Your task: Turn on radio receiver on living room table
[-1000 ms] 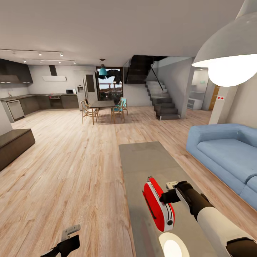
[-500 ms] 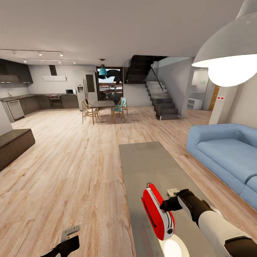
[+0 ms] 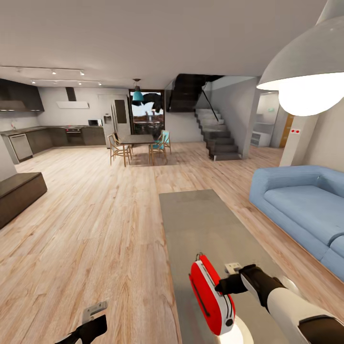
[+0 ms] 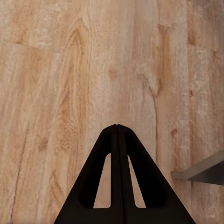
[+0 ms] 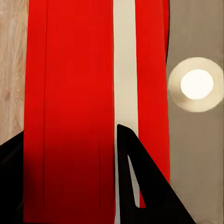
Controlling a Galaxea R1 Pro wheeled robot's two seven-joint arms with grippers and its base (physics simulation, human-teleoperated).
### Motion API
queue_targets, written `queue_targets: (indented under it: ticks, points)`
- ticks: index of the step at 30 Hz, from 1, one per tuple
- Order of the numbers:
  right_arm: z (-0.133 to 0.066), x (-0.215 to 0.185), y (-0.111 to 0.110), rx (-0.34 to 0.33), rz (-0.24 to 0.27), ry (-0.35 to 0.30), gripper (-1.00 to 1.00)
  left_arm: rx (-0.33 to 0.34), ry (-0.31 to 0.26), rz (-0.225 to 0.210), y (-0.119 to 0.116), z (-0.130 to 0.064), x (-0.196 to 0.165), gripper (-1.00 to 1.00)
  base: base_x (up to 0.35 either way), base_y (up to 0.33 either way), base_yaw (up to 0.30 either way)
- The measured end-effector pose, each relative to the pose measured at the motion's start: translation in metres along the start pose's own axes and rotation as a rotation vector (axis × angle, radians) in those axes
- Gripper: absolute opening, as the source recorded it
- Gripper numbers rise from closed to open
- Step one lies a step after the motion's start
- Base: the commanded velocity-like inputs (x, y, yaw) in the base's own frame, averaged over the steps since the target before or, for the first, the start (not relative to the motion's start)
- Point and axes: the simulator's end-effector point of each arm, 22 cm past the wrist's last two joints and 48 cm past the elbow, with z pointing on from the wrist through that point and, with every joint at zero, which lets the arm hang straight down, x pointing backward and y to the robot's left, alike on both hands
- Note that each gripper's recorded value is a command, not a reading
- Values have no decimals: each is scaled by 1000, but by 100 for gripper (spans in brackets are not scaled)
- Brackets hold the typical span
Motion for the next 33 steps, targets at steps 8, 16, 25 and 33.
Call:
queue_targets:
  ticks: [8, 16, 25, 33]
  points:
    - [8, 19, -3, 1, 13, 12, -100, 0, 0, 1, 0, 0, 0, -100, 0, 0, 0]
    - [11, 28, -4, 3, 12, 20, -100, 3, 1, 1, -3, 0, 1, -100, 0, 0, 0]
    - [15, 35, -6, 5, 3, 4, -100, 4, 2, 1, -3, 0, 2, -100, 0, 0, 0]
    - [20, 30, 15, -21, -18, -12, -100, 19, 11, -1, -16, 1, 10, -100, 0, 0, 0]
